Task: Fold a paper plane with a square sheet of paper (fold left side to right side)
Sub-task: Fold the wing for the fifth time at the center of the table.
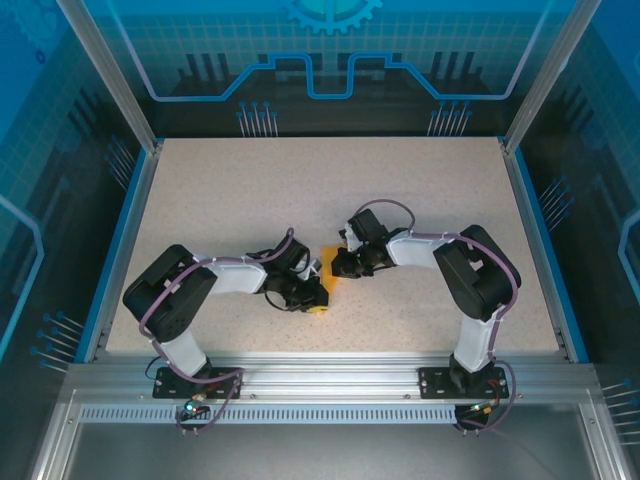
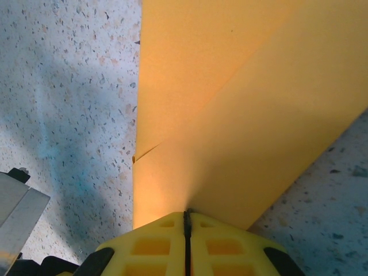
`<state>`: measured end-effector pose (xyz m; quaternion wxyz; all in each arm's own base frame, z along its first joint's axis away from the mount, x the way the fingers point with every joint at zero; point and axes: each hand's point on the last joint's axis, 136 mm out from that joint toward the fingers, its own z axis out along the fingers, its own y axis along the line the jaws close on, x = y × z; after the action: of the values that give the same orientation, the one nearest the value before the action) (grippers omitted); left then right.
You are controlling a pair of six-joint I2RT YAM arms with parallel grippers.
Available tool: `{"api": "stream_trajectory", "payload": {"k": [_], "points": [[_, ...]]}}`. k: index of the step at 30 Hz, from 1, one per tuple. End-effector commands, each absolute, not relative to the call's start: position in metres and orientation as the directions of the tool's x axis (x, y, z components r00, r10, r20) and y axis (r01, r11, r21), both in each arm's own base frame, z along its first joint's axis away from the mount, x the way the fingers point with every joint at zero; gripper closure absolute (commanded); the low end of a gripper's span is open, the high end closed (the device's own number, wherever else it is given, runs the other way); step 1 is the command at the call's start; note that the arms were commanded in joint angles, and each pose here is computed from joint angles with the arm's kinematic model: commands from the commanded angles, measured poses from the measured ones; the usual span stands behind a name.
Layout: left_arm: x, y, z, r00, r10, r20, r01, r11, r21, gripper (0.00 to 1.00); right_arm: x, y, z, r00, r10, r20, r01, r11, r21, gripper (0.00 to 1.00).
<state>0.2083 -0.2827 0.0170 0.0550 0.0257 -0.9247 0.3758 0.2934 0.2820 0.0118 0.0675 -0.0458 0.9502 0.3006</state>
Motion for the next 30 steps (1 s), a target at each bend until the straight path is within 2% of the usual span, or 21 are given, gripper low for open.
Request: {"api": "stream_trajectory", "payload": {"k": [1,25,30], "points": [[0.194,-0.274,0.001,-0.986,-0.001,0.166,-0.112,0.744,-0.659,0.84,0.277,0.263,-0.018,-0.995,-0.061,-0.079,-0.091,0.885,0.457,0.92],[0.167,-0.273,0.000,-0.981,0.056,0.186,-0.082,0.748,-0.659,0.84,0.277,0.258,-0.021,-0.996,-0.063,-0.060,-0.082,0.902,0.425,0.92],[0.167,-0.274,0.004,-0.983,0.065,0.173,-0.068,0.744,-0.665,0.80,0.277,0.259,-0.022,-0.996,-0.064,-0.060,-0.084,0.901,0.425,0.92]]}}
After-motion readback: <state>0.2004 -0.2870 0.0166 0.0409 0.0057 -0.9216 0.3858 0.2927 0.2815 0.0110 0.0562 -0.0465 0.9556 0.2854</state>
